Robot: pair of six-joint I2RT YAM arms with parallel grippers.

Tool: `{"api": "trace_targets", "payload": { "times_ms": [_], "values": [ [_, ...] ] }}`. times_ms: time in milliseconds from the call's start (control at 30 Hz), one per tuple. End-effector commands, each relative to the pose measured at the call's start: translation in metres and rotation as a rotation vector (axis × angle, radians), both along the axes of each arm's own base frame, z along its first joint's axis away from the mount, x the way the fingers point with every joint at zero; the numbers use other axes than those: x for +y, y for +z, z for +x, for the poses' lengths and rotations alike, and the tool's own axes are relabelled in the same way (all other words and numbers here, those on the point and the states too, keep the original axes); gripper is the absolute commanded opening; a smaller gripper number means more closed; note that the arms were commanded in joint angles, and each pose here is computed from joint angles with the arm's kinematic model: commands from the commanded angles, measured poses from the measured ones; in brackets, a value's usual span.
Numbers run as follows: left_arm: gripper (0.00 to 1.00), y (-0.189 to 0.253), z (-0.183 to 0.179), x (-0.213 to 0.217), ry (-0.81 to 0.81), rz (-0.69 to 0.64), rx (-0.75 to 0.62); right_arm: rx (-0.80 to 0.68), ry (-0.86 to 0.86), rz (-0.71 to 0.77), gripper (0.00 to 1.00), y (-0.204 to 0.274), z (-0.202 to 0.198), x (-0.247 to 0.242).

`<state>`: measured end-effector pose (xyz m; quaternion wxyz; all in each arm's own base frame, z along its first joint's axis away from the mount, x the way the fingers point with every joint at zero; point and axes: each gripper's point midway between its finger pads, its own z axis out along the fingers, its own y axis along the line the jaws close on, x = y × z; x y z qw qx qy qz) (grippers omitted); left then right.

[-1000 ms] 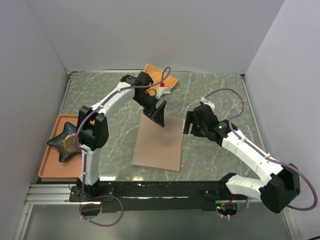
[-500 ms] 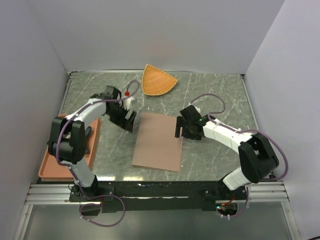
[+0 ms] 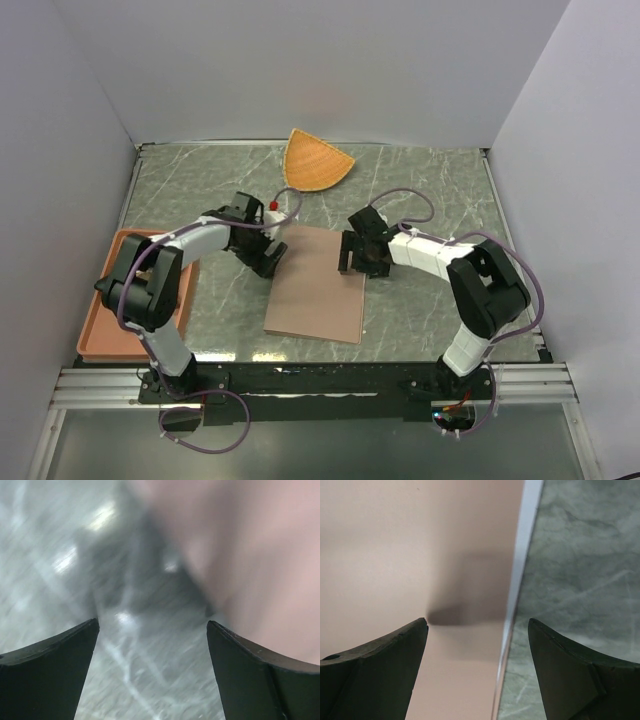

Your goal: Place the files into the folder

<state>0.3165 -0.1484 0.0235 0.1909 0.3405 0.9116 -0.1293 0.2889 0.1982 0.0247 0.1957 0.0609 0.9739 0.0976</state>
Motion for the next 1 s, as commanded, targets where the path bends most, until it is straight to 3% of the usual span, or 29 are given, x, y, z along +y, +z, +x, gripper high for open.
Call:
{"api": "trace_targets", "payload": {
  "times_ms": [0,300,500,567,767,967],
  "values": [
    [0.96,-0.006,-0.024,-0.042,-0.111,-0.034,0.013,-0.028,-0.013,0.054,0.88,0.006,0.017,0.014],
    [0.96,-0.010,-0.038,-0.046,-0.124,-0.054,0.040,-0.008,-0.001,0.051,0.89,0.003,0.007,0.010],
    [0.96,0.012,-0.032,-0.045,-0.105,-0.048,0.020,-0.050,0.014,0.026,0.91,0.020,0.010,0.004],
    [0.96,0.033,-0.019,-0.041,-0.067,-0.032,-0.030,-0.091,0.041,0.006,0.99,0.034,0.014,0.002],
    [0.96,0.115,0.005,-0.003,0.038,-0.119,-0.166,-0.219,0.131,-0.053,0.99,0.094,0.011,-0.012],
    [0.96,0.167,0.007,0.020,0.115,-0.151,-0.309,-0.315,0.258,0.066,1.00,0.147,-0.015,0.012]
  ]
}}
